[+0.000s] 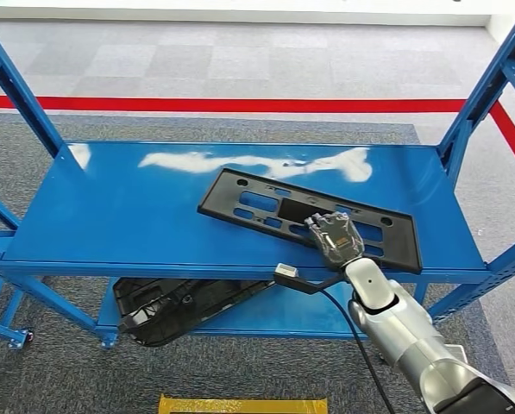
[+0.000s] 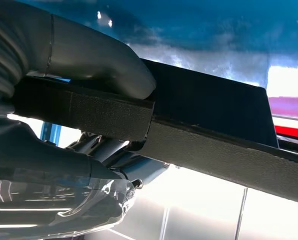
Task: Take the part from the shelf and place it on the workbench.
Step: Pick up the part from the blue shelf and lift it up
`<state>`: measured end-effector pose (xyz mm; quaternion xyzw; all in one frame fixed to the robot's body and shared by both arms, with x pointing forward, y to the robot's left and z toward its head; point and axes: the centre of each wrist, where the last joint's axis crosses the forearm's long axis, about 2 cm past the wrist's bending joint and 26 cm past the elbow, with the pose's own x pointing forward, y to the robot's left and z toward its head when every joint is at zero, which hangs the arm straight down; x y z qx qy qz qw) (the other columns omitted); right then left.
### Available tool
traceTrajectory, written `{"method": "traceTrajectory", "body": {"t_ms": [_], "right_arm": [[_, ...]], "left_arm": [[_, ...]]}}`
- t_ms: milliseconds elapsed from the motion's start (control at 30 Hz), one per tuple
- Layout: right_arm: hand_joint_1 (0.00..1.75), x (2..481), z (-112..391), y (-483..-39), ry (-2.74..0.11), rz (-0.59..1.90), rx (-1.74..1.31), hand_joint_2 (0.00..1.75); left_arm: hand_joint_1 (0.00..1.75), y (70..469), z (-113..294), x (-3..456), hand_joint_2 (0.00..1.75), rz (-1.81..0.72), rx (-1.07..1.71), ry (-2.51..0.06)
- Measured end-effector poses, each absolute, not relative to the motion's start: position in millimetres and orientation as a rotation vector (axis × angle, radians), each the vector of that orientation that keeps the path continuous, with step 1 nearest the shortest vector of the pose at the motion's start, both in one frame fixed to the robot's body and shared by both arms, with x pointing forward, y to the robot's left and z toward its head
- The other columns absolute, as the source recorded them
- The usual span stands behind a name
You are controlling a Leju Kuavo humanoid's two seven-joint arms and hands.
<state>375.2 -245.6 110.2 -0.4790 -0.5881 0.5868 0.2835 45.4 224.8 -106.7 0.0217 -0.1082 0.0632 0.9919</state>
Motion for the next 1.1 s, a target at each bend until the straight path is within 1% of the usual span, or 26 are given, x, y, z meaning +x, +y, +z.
{"method": "traceTrajectory", "body": {"t_ms": [133,367,467,600,800,1100], "right_arm": [[1.75,371.6,115.1,-245.2,-1.634,1.514,-1.254,1.75],[1.75,357.3,139.1,-246.6,-1.818,1.324,-1.142,1.75],[1.75,346.9,148.0,-250.6,-1.899,1.223,-1.041,1.75],[1.75,326.7,167.0,-260.3,-2.020,1.061,-0.871,1.75],[1.75,298.8,189.5,-273.6,-2.160,0.922,-0.684,1.75],[1.75,262.9,215.3,-274.1,-2.323,0.724,-0.199,1.75]], "left_arm": [[0.00,224.8,-106.7,45.2,0.00,0.134,0.041,-0.226],[0.00,224.3,-106.8,44.7,0.00,0.150,0.020,-0.282],[0.00,223.8,-106.9,43.6,0.00,0.161,0.001,-0.330],[0.00,223.2,-107.3,40.8,1.75,0.171,-0.027,-0.386],[0.00,223.2,-107.5,38.6,1.75,0.179,-0.031,-0.430],[0.00,223.3,-107.5,38.1,1.75,0.136,-0.011,-0.527]]}}
